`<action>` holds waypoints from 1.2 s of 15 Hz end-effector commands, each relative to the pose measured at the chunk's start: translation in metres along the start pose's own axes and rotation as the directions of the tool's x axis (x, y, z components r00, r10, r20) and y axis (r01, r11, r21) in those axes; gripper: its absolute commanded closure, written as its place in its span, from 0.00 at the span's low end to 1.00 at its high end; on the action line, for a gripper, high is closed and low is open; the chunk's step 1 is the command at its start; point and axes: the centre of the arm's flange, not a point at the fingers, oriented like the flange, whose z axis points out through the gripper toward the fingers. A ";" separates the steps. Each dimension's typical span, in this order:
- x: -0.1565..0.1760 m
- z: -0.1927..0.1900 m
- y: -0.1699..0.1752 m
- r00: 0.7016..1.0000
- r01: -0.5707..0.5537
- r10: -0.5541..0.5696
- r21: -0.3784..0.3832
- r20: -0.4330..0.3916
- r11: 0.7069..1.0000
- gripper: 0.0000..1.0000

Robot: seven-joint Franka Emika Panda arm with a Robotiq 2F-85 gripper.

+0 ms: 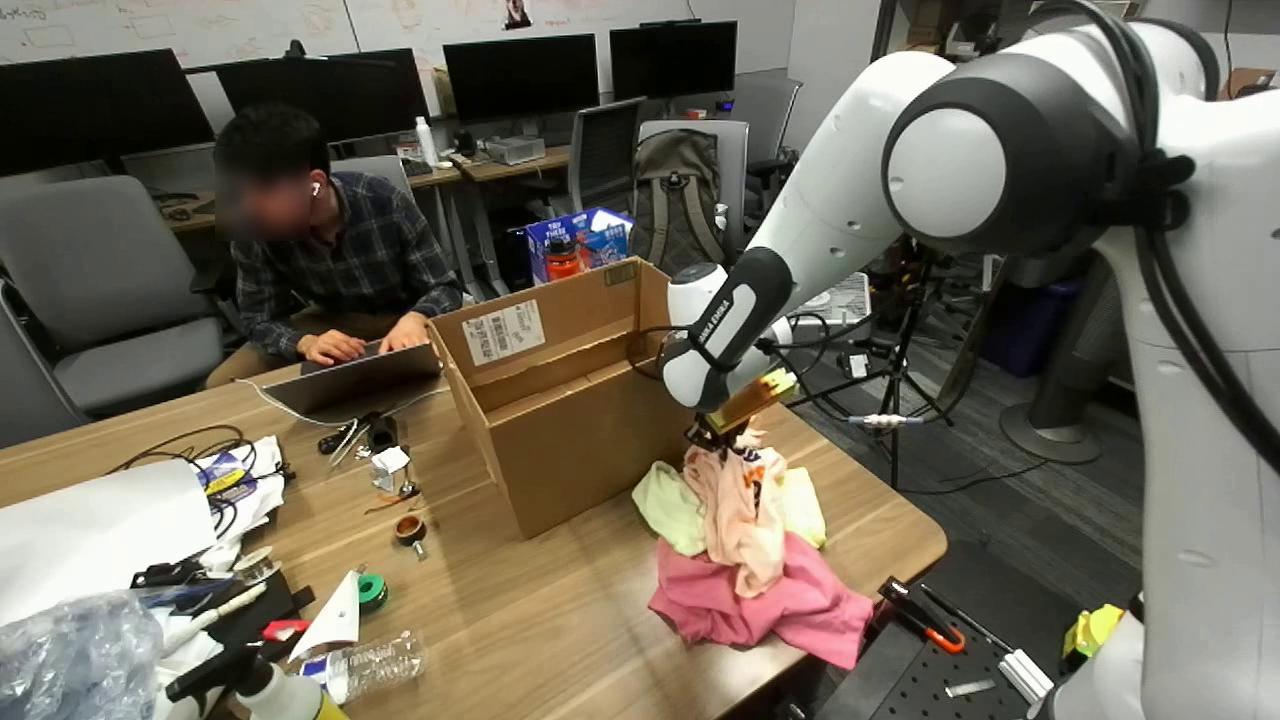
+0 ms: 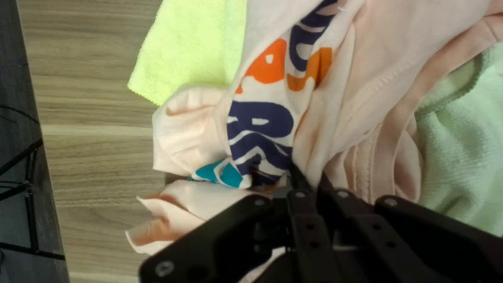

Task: Pick the clothes and put them in the box

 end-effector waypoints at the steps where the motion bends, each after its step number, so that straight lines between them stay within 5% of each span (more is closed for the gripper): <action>1: -0.006 -0.048 -0.003 0.998 0.009 -0.005 0.052 -0.066 0.999 0.98; 18: -0.040 -0.252 -0.068 0.929 0.057 -0.002 0.141 -0.369 0.988 0.98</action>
